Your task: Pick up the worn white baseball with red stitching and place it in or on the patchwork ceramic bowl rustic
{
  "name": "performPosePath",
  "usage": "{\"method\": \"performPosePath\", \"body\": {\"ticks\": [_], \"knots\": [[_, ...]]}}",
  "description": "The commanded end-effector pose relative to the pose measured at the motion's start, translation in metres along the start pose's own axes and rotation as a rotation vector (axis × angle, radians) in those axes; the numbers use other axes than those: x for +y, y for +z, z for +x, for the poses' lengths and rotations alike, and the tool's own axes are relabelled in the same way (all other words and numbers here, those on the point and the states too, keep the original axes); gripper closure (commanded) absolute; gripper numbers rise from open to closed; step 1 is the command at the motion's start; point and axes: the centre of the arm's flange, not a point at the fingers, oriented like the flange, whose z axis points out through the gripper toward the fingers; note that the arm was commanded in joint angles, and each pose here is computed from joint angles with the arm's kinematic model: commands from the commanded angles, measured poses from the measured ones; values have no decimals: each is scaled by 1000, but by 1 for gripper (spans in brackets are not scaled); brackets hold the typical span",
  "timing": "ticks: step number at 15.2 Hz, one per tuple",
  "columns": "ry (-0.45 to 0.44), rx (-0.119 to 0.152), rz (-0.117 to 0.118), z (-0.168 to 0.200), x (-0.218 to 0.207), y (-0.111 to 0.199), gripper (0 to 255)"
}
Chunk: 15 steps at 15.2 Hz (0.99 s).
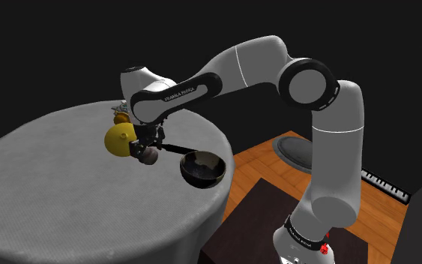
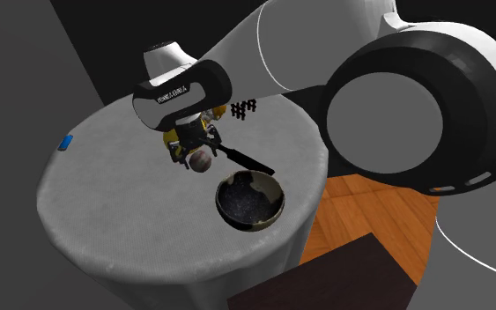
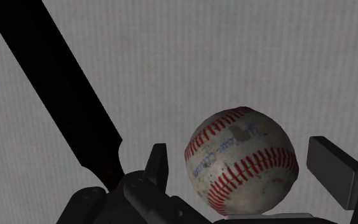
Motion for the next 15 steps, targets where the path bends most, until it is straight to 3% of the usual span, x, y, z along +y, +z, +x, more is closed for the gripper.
{"method": "performPosePath", "body": {"ticks": [1, 2, 11, 15], "knots": [[0, 0, 0, 0, 0, 0, 0], [0, 0, 0, 0, 0, 0, 255], [0, 0, 0, 0, 0, 0, 255], [0, 0, 0, -2, 2, -21, 255]]}}
